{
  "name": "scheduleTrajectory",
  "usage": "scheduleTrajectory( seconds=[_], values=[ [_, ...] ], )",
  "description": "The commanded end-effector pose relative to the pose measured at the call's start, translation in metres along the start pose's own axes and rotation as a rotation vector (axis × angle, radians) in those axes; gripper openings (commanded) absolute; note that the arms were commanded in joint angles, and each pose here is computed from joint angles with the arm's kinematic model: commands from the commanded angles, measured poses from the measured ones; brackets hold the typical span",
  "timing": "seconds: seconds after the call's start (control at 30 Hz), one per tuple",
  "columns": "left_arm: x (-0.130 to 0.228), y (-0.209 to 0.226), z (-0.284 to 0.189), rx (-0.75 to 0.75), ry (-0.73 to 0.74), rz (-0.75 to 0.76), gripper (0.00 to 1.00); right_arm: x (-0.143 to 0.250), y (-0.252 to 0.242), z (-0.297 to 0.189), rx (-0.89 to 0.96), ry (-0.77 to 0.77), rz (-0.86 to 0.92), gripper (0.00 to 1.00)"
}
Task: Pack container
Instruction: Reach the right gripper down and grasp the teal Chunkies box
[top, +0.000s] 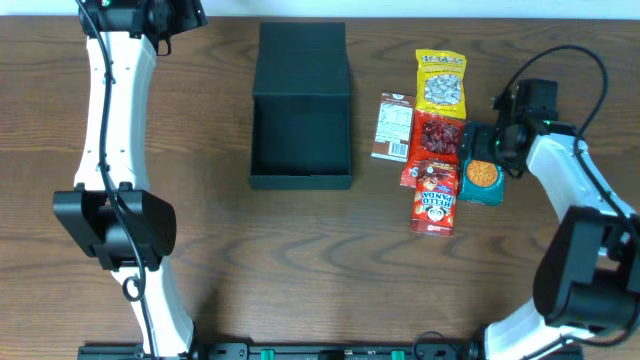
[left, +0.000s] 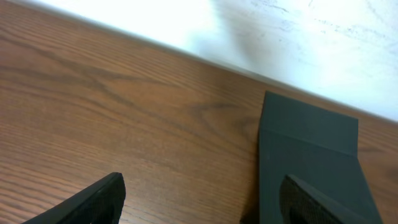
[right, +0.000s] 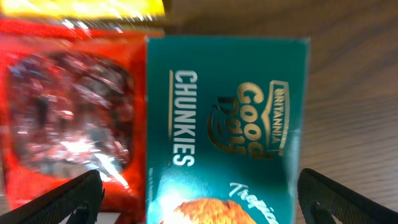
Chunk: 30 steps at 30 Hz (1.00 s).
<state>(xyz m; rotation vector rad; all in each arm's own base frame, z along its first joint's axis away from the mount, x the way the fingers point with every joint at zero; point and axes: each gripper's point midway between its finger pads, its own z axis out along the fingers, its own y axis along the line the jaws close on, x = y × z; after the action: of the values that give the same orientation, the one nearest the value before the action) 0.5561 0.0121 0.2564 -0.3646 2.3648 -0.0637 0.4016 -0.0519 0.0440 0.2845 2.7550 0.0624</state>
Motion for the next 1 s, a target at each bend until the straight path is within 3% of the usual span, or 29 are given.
scheduleTrajectory(
  seconds=[0.0,0.57,0.97],
  values=[
    [0.009,0.005,0.015,-0.021,0.031,0.004,0.8,-0.001,-0.009,0.008,0.022,0.016,-0.005,0.99],
    [0.01,0.005,0.015,-0.021,0.032,0.004,0.8,0.004,-0.038,0.009,0.134,0.033,0.067,0.99],
    [0.012,0.005,0.015,-0.024,0.044,0.005,0.8,0.0,-0.033,0.004,0.107,0.037,0.098,0.99]
  ],
)
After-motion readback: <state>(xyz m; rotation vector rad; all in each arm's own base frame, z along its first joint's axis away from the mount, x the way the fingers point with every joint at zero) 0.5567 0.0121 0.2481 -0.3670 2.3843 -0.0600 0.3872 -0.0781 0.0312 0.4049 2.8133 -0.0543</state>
